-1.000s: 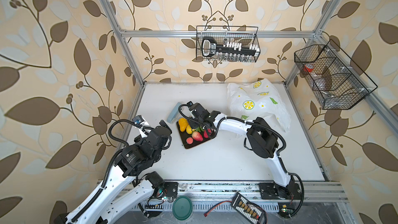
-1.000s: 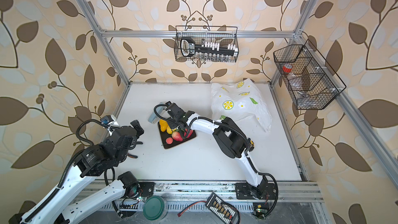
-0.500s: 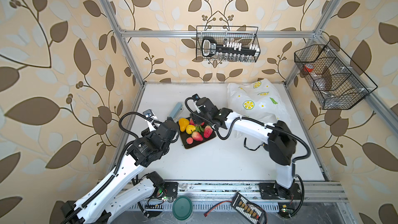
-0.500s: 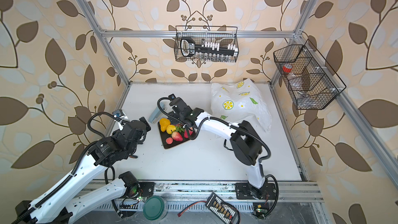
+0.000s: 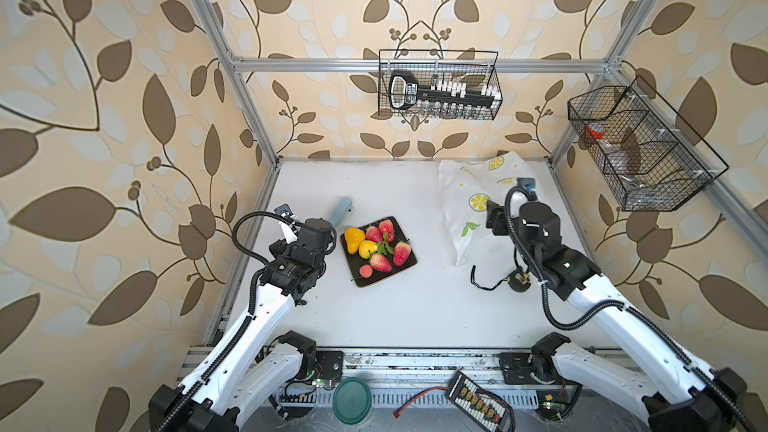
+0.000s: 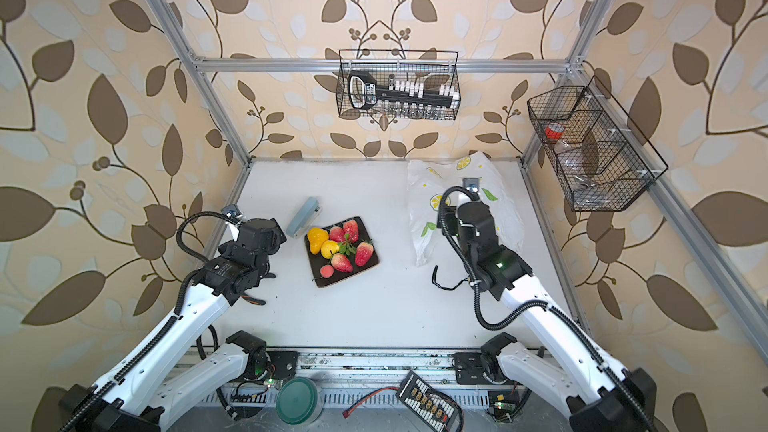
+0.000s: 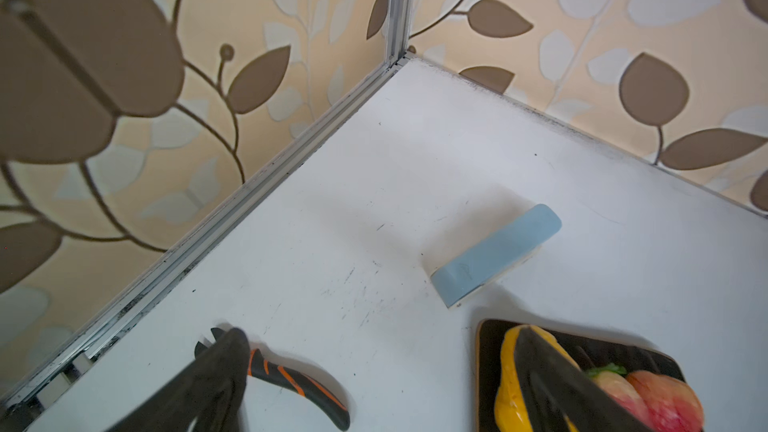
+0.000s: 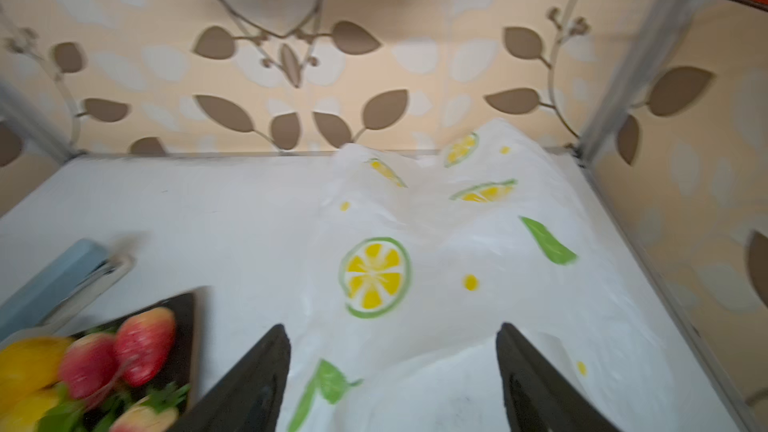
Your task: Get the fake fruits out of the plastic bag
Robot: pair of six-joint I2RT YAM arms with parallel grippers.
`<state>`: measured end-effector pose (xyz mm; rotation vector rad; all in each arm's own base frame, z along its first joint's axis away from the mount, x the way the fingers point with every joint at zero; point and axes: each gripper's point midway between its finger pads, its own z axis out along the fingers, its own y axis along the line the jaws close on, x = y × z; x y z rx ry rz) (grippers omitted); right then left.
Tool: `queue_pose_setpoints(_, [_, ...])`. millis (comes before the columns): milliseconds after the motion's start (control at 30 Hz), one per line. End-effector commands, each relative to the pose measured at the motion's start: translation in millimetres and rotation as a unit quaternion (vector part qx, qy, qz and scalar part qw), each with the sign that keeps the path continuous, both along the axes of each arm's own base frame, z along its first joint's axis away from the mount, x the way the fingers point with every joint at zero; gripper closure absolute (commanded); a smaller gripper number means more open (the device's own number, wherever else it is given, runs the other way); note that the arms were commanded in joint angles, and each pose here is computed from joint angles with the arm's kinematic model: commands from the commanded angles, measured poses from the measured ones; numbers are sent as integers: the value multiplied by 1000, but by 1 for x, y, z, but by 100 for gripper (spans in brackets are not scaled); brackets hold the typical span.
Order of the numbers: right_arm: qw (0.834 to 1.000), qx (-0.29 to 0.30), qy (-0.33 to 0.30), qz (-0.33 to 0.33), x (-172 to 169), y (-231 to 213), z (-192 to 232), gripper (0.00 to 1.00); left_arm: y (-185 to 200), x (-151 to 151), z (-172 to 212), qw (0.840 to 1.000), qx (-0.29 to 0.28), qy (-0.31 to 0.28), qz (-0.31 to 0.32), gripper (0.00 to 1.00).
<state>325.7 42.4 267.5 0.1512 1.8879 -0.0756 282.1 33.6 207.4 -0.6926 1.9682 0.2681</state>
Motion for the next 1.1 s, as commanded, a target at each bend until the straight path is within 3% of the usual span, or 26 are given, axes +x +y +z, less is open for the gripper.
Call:
queue_pose_setpoints(0, [998, -16, 5, -67, -6, -50, -42, 20, 10, 16, 1, 999, 24, -22, -5, 1])
queue_pose_setpoints(200, [994, 20, -23, -106, 5, -97, -101, 17, 16, 35, -38, 999, 40, -3, -36, 1])
queue_pose_setpoints(400, [995, -13, -30, -90, 27, -100, -135, 13, 13, 50, -68, 997, 50, 3, -66, 1])
queue_pose_setpoints(633, [996, 18, -82, -41, 38, -90, -134, 14, 5, 64, -100, 992, 55, 8, -113, 1])
queue_pose_setpoints(800, [996, 15, -92, -9, 38, -80, -147, 13, -1, 77, -99, 985, 76, -8, -152, 1])
queue_pose_setpoints(1067, [996, 17, -83, -6, 40, -78, -149, 6, -15, 94, -125, 976, 42, -36, -213, 1])
